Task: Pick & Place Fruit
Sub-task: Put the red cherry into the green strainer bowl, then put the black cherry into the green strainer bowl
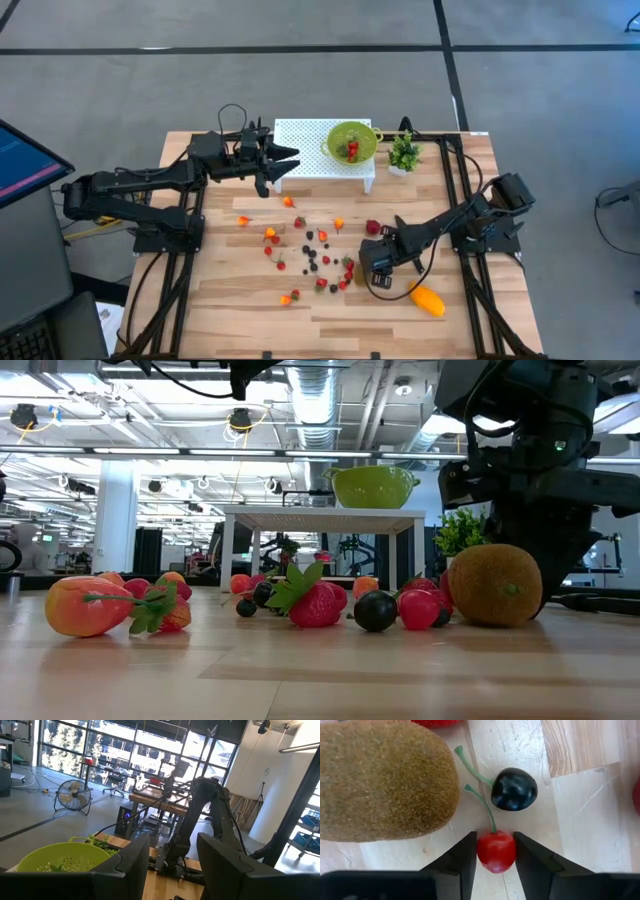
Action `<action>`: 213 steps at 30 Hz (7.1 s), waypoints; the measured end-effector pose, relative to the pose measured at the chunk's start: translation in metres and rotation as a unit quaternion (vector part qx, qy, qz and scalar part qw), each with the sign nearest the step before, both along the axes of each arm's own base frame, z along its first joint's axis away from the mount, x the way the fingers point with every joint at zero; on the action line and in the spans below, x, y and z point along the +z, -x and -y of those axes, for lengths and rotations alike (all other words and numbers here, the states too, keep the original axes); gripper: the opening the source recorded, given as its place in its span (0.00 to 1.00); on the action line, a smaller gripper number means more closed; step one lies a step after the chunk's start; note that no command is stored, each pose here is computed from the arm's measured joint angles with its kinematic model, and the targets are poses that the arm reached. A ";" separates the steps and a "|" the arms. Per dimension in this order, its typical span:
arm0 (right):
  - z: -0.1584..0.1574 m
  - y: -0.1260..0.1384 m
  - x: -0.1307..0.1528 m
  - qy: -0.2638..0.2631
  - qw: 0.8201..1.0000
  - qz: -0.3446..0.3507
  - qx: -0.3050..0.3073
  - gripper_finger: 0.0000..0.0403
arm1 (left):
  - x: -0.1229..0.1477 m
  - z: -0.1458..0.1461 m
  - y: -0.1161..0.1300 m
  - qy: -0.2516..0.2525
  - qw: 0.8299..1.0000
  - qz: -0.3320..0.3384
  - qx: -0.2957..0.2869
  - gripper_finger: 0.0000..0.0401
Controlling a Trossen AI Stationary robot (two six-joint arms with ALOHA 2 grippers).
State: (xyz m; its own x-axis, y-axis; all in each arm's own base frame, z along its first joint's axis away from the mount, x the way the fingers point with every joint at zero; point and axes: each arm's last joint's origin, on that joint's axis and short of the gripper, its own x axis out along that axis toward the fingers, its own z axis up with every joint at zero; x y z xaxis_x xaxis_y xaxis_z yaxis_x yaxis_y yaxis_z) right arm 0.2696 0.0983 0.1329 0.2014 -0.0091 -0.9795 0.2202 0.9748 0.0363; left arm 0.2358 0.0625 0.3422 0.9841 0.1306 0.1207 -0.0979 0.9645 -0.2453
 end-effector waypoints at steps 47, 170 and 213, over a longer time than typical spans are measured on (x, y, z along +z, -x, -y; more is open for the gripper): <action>0.241 -0.008 0.178 0.153 0.935 0.288 -0.138 0.28 | 0.002 0.000 0.000 -0.003 1.000 0.011 0.000 0.40; 0.013 0.002 0.029 0.085 0.992 0.086 0.049 0.58 | 0.003 0.000 0.000 -0.004 1.000 0.014 0.000 0.40; 0.023 -0.018 0.000 0.050 0.996 0.072 0.022 0.47 | 0.004 0.000 0.001 -0.006 1.000 0.020 0.000 0.40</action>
